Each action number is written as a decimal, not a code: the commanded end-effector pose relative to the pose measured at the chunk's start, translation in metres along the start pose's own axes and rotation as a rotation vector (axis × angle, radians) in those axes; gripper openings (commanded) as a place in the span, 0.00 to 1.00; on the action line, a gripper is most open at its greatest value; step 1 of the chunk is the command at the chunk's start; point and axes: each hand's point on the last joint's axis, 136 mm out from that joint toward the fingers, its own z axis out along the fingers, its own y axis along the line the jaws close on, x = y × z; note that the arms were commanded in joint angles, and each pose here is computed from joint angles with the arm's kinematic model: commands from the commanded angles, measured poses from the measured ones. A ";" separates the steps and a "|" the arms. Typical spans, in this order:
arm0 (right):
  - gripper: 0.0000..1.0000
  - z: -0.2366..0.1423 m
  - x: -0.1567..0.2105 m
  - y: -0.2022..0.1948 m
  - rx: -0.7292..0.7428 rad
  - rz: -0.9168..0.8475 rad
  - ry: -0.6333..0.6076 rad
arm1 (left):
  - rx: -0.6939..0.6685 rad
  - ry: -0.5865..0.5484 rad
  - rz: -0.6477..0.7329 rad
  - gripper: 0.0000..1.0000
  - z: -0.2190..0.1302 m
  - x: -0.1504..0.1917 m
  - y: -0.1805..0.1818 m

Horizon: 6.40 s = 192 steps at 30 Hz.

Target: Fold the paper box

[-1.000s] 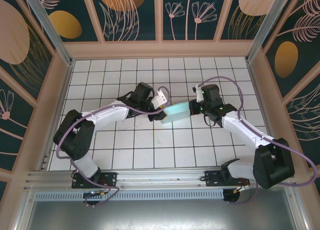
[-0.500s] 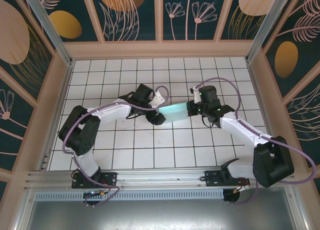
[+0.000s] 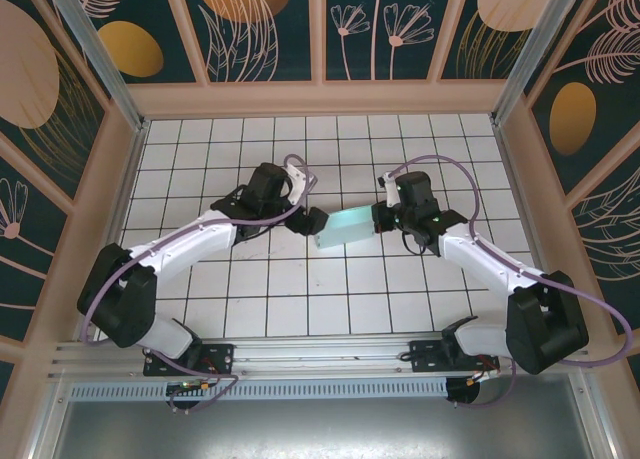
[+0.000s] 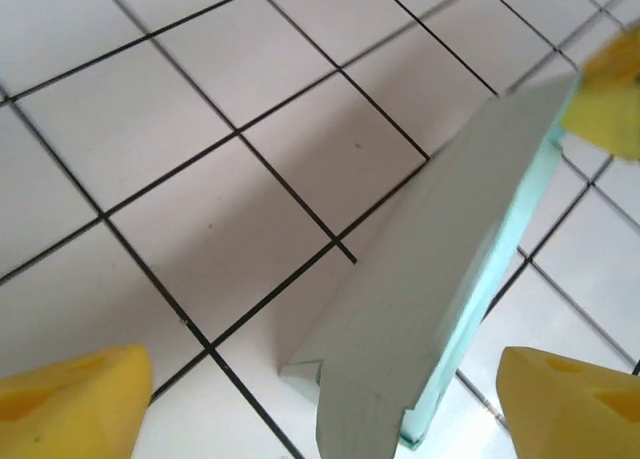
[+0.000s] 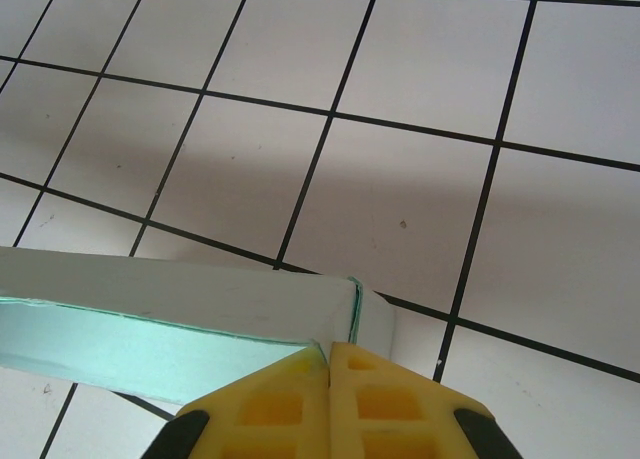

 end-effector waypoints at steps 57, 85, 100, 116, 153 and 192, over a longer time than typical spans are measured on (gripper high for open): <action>0.00 0.002 0.009 0.011 -0.004 -0.034 0.072 | -0.205 0.205 -0.198 0.05 0.006 0.016 0.001; 0.00 0.007 0.023 0.005 0.059 -0.106 0.103 | 0.020 0.126 -0.635 0.00 0.013 -0.008 -0.016; 0.00 0.011 0.022 0.006 0.059 -0.116 0.101 | 0.179 0.097 -0.781 0.00 0.014 -0.021 -0.026; 0.00 0.012 0.021 0.005 0.067 -0.130 0.096 | 0.285 0.096 -0.831 0.00 0.010 -0.035 -0.036; 0.00 -0.001 -0.005 0.012 0.130 0.037 0.073 | -0.066 -0.035 -0.473 0.65 -0.022 -0.006 0.013; 0.00 0.003 -0.008 0.012 0.159 0.075 0.164 | -0.157 0.020 -0.253 0.23 0.004 0.006 0.009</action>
